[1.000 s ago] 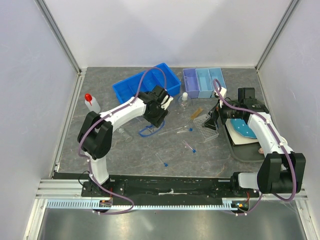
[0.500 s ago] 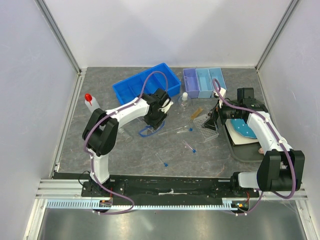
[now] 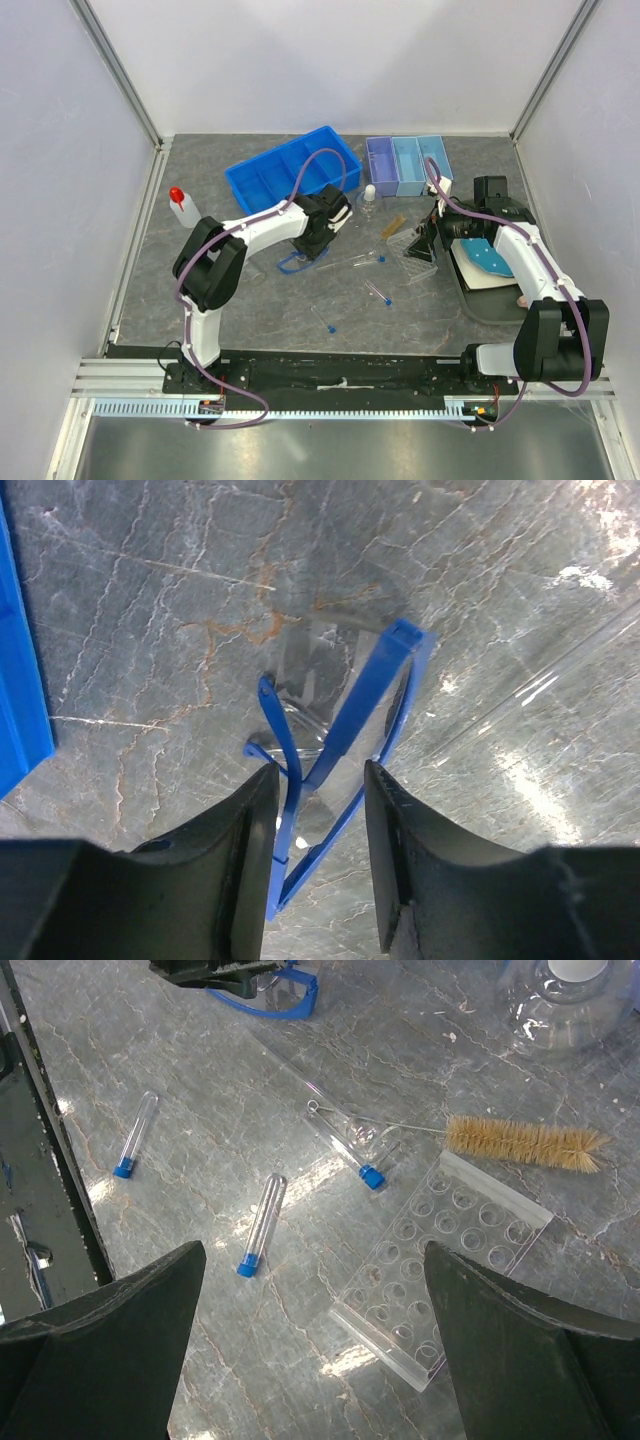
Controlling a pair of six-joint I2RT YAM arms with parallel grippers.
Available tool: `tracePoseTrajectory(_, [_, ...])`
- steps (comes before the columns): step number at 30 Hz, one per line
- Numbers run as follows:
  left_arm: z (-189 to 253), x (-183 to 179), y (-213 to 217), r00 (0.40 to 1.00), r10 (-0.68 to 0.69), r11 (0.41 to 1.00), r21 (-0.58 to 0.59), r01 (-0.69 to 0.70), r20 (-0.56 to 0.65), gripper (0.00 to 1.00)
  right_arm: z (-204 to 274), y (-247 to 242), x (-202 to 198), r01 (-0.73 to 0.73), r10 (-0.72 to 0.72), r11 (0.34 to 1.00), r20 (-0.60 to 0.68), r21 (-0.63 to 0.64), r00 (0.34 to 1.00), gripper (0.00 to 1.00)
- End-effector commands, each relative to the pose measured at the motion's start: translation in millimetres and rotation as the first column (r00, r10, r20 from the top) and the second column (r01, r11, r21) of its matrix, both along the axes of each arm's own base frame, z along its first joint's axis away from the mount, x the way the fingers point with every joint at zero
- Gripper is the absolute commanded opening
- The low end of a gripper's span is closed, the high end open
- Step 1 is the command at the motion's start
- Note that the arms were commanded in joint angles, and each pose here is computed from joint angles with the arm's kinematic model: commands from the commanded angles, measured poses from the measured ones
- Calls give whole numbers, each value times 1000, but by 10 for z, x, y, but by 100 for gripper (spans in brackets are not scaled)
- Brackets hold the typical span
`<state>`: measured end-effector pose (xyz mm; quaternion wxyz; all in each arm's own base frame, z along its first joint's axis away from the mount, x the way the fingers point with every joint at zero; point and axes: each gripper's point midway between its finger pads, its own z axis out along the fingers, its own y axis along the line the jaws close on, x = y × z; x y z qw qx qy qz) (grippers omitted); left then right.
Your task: Organize the chemistry lab equipment
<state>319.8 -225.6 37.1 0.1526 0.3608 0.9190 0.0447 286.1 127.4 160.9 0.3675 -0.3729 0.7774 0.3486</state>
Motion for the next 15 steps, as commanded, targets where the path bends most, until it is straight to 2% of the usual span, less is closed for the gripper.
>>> tracePoseTrajectory(1, [-21, 80, -32, 998, -22, 999, 42, 19, 55, 44, 101, 21, 73, -29, 29, 1000, 54, 1, 998, 98])
tracePoseTrajectory(7, [-21, 114, 6, 996, 3, 997, 76, -9, 85, 36, 98, 22, 68, -32, 32, 999, 50, 1, 998, 98])
tracePoseTrajectory(8, [-19, 110, 12, 996, 2, 997, 81, -9, 85, 30, 94, 22, 69, -32, 32, 999, 48, 1, 998, 98])
tracePoseTrajectory(10, [-11, 114, 16, 996, 8, 997, 82, -15, 90, 27, 89, 21, 72, -34, 34, 999, 48, 0, 998, 98])
tracePoseTrajectory(15, [44, 121, 0, 995, 16, 997, 69, -23, 102, 11, 90, 20, 69, -37, 37, 999, 50, -2, 998, 98])
